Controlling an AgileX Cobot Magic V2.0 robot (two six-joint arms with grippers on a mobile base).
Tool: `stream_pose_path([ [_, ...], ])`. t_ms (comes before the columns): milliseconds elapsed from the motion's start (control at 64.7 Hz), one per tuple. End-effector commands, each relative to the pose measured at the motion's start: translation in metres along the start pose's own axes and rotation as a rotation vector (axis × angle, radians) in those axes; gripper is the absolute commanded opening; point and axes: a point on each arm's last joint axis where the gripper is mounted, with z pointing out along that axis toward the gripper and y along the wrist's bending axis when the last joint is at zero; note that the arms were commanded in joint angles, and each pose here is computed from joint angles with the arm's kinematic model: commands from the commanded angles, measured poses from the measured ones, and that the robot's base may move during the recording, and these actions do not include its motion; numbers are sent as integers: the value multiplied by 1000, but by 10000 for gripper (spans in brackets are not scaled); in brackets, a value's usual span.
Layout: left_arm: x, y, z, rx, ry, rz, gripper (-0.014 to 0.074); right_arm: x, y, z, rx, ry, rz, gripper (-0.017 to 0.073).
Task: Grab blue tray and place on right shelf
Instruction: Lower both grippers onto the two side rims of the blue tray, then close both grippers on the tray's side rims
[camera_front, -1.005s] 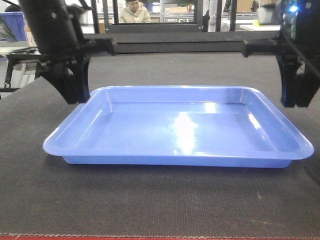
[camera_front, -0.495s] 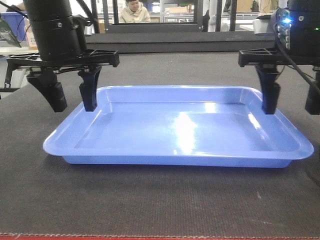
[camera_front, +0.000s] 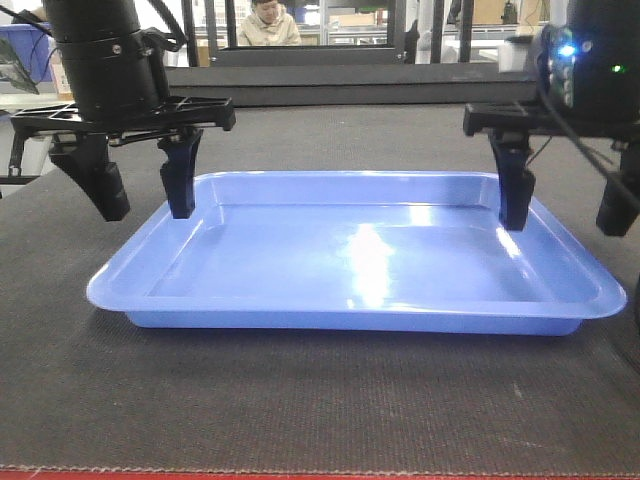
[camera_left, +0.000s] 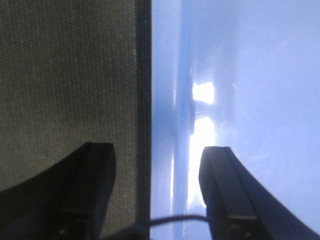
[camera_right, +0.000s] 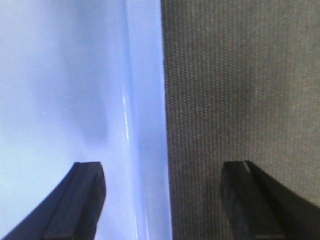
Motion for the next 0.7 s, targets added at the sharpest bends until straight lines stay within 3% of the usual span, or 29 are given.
stream_pose_path([
  [0, -3, -1, -23, 42, -79, -22, 295, -4, 3, -18, -32, -59, 1, 578],
  [294, 5, 4, -8, 37, -44, -60, 294, -5, 4, -16, -34, -63, -1, 564],
  [479, 6, 4, -4, 32, -30, -61, 294, 0, 20, -6, -24, -57, -55, 515],
  [680, 7, 4, -4, 29, -21, -61, 295, -1, 20, -3, -31, -51, -34, 516],
])
